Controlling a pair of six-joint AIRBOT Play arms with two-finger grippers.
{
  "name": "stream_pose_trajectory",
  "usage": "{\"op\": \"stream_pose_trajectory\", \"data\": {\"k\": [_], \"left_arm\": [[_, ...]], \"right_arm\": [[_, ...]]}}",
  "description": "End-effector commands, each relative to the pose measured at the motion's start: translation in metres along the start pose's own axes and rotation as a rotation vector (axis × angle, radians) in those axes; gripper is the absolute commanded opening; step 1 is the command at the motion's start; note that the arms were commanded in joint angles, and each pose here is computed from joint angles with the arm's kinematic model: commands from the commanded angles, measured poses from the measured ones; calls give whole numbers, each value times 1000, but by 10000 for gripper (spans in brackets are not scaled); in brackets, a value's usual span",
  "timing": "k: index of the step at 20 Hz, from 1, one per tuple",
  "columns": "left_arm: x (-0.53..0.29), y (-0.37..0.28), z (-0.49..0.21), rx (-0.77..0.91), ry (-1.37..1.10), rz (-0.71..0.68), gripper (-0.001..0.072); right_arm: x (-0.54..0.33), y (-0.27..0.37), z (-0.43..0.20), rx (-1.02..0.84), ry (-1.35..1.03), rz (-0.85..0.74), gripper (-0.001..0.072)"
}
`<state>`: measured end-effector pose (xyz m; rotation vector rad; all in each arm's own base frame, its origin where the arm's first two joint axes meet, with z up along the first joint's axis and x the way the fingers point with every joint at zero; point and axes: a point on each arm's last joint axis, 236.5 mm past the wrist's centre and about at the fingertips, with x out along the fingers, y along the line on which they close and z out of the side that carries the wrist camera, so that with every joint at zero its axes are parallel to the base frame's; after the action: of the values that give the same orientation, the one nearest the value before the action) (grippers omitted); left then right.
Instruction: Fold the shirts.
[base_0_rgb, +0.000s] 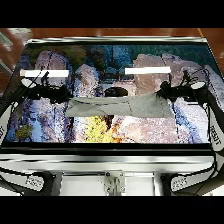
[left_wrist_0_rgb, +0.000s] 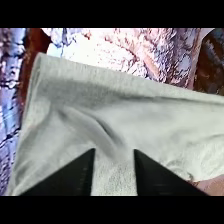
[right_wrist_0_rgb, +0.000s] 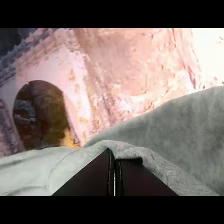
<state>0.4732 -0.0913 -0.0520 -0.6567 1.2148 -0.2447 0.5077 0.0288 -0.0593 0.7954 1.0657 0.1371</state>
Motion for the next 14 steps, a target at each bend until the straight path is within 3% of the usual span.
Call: {"op": "stream_pose_trajectory", "data": {"k": [1,2,3,6,8,9,14], "left_arm": [[23,-4,-12,9,53,0,401],[21,-6,-12,13,55,-3,427],[16,-6,-12,18,67,-4,515],[-12,-2,-7,22,121,-16,538],[-37,-3,-3,24,142,-32,538],[-47,-5,-2,30,140,-38,536],[-72,-40,-4,109,97,-55,519]], "right_arm": [[22,-13,-7,-1,27,-19,352],[20,-11,-5,-38,21,-18,573],[12,-10,-3,-85,17,-12,636],[-39,-34,10,-222,10,-116,635],[-78,-84,8,-158,49,-292,638],[-89,-101,-5,-132,113,-326,695],[-69,-112,-53,17,324,-198,698]]}}
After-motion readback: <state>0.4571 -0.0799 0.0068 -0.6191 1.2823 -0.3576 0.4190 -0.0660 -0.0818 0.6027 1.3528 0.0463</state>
